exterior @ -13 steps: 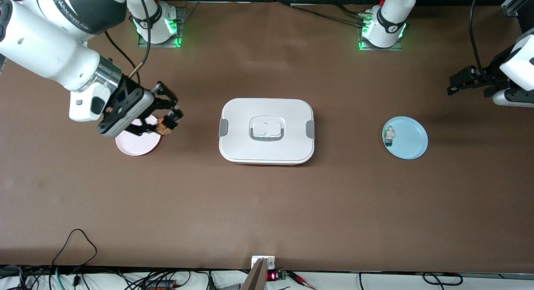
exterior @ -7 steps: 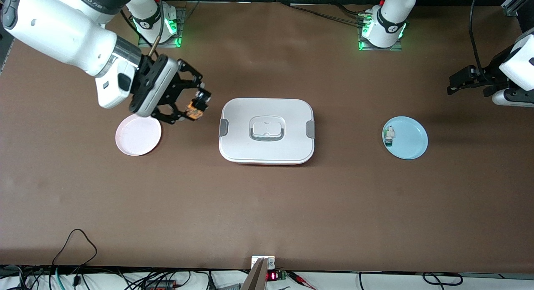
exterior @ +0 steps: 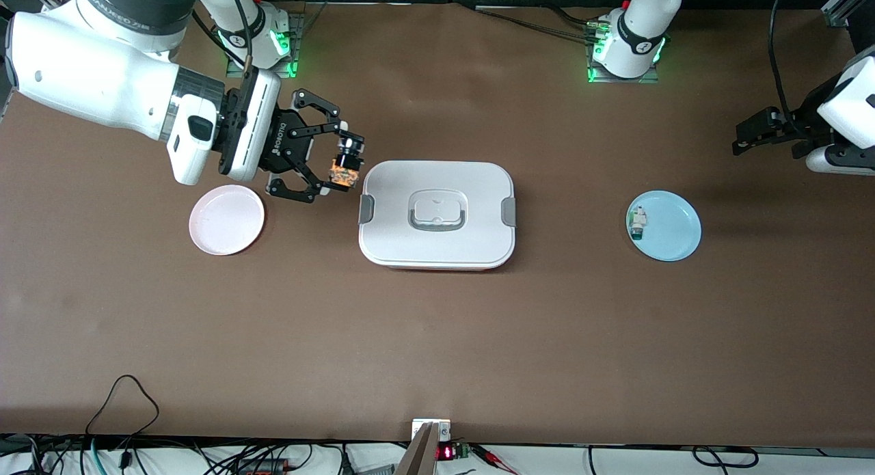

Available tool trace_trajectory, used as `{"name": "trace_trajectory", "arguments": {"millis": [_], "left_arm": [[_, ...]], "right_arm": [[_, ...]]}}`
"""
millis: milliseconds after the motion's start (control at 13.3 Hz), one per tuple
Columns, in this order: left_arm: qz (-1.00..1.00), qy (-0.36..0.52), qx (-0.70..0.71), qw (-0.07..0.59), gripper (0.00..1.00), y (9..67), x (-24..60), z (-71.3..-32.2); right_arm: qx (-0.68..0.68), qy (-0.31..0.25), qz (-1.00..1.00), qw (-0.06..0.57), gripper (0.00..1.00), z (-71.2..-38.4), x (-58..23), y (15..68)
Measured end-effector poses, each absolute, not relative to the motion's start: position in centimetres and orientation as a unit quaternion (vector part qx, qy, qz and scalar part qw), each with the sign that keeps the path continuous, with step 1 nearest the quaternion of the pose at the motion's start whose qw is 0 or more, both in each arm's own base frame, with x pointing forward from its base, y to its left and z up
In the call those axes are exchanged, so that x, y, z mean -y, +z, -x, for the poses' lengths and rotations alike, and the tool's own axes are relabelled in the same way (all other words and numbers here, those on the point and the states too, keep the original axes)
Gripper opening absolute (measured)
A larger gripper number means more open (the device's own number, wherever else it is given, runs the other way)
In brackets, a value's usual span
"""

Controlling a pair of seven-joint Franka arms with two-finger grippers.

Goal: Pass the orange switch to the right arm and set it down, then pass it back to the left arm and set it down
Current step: 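Carry the switch over the box while the left gripper reaches toward it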

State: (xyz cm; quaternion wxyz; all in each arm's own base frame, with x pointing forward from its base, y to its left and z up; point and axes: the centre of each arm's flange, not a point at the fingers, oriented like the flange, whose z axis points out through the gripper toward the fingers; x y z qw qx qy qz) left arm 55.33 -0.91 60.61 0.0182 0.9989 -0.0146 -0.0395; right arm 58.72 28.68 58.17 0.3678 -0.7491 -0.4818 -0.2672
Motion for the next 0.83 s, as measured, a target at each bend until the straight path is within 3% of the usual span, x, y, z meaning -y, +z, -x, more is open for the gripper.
{"name": "trace_trajectory", "arguments": {"millis": [451,827], "left_arm": [[-0.998,-0.058,0.015,0.026,1.00,60.3,1.1,-54.9],[-0.985,-0.116,0.021,0.123,1.00,58.8,3.2,-54.3]], "right_arm": [[0.487,-0.341,0.678,0.432,0.73,-59.8,-31.0,55.4],[0.475,-0.384,0.642,0.464,0.73,-60.4,-33.0,52.0]]}}
